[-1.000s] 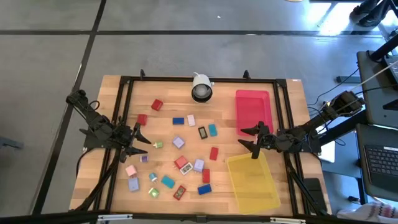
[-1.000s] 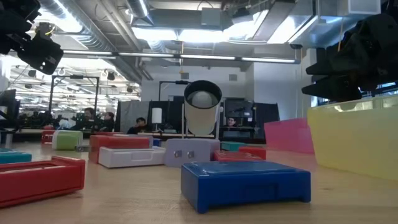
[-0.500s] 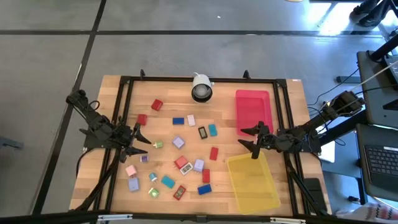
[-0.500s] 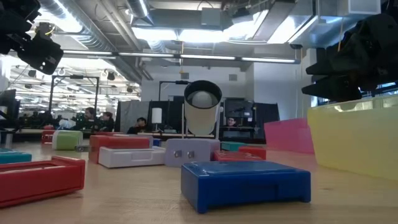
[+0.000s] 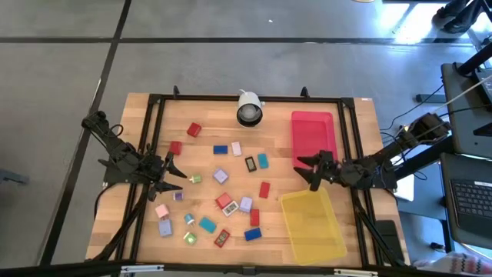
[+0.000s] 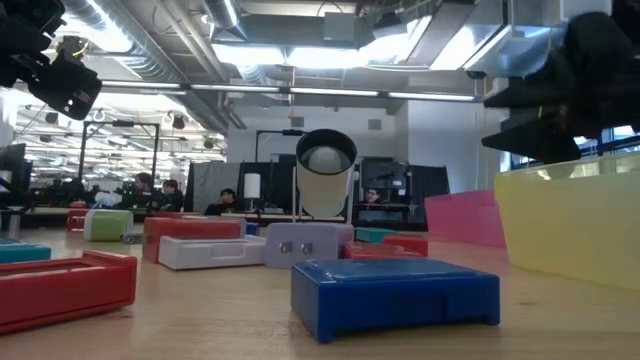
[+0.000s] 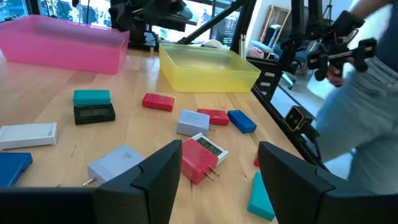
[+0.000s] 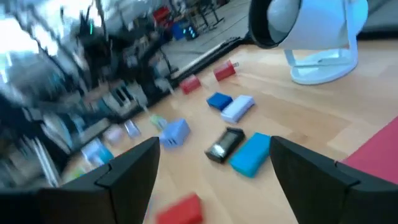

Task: Pick & Place Office items
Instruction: Put the top light blue digital timer into the pink bin

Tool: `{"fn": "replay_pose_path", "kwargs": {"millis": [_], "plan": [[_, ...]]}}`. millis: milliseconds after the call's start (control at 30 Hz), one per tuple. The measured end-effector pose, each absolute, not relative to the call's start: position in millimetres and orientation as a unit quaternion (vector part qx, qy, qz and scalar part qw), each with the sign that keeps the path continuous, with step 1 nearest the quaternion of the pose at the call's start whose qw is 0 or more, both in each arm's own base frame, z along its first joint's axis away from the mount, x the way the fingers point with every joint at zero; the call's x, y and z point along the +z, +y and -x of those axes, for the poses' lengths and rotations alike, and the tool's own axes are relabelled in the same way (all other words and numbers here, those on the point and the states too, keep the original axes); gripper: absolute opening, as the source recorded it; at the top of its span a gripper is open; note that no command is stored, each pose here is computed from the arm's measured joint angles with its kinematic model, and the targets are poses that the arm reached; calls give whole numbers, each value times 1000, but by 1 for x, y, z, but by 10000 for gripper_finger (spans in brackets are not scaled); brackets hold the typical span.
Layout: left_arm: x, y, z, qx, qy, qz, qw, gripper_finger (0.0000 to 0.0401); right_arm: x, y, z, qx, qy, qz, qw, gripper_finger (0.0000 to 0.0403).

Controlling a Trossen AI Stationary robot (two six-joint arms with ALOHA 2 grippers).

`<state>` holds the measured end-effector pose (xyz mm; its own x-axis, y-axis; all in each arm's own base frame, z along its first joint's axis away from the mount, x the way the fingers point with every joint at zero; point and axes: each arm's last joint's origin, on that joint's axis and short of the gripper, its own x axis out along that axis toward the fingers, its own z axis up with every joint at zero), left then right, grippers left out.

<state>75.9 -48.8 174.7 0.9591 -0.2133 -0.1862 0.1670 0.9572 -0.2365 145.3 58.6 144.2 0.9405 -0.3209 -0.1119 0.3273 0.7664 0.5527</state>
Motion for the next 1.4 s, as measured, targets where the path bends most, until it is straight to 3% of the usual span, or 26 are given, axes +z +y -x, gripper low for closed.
{"fn": "replay_pose_path", "kwargs": {"millis": [200,333,567,800,1067,1400], "plan": [[175,-49,-76,-97,105,110,984,208,169,57,-159,-225,-83,-426,872,307],[175,-49,-76,-97,105,110,984,210,189,57,-169,-252,-127,-442,852,307],[175,-49,-76,-97,105,110,984,209,220,61,-184,-275,-105,-316,902,307],[175,-49,-76,-97,105,110,984,208,251,54,-195,-320,-104,-202,920,307],[175,-49,-76,-97,105,110,984,208,278,46,-203,-329,-125,-186,917,307],[175,-49,-76,-97,105,110,984,208,284,32,-210,-287,-134,-183,931,307]]}}
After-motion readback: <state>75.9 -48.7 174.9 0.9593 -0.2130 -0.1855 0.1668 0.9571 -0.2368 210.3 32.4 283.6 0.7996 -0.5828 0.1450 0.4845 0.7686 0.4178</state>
